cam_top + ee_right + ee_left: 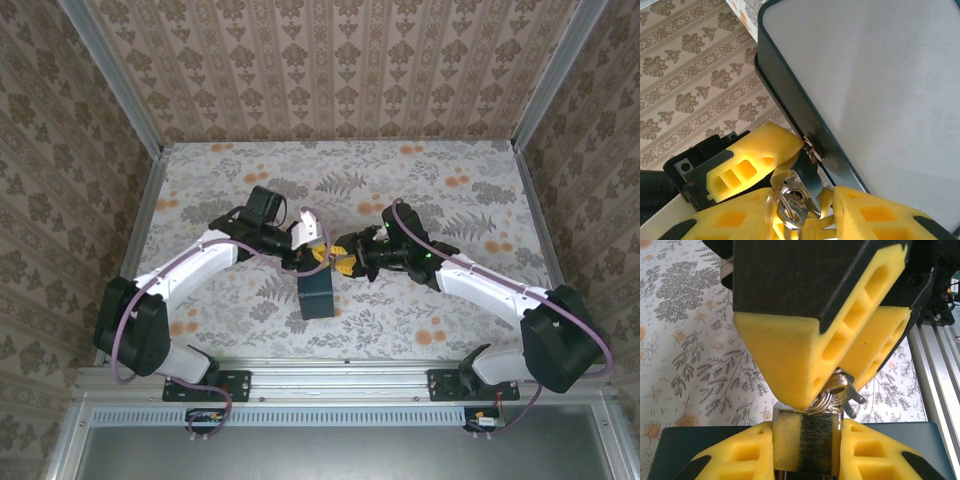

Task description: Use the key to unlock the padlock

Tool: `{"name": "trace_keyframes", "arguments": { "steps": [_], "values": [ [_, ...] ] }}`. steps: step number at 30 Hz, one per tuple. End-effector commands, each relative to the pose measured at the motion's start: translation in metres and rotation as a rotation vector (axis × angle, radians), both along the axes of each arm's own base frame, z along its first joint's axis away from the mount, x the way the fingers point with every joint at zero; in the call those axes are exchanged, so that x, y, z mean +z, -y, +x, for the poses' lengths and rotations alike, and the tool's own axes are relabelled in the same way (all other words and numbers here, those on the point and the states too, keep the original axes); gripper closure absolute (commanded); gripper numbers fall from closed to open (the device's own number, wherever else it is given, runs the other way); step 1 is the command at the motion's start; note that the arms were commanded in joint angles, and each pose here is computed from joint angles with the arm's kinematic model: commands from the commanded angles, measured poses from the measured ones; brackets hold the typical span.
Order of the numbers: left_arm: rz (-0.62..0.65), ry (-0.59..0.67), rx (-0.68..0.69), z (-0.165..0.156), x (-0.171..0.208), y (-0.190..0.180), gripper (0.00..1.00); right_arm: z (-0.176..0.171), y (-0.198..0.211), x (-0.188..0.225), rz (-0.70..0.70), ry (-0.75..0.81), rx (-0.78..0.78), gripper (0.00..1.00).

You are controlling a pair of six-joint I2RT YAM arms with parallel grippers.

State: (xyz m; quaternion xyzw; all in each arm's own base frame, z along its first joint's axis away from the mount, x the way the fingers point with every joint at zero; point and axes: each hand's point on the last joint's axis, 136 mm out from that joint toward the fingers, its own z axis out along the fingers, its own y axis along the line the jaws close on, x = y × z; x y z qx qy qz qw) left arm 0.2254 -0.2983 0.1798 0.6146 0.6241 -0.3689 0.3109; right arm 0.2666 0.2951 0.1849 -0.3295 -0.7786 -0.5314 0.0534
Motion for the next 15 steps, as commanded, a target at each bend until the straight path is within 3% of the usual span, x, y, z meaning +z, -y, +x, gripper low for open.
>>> {"name": "trace_keyframes", "arguments": {
  "steps": [1, 15],
  "values": [
    [-0.096, 0.023, -0.047, -0.001, 0.024, 0.012, 1.0, -0.005, 0.007, 0.005, -0.022, -0.05, -0.043, 0.62],
    [-0.079, 0.017, -0.054, -0.001, 0.02, 0.018, 1.0, -0.001, -0.014, 0.022, 0.099, -0.032, -0.043, 0.6]
  ]
}}
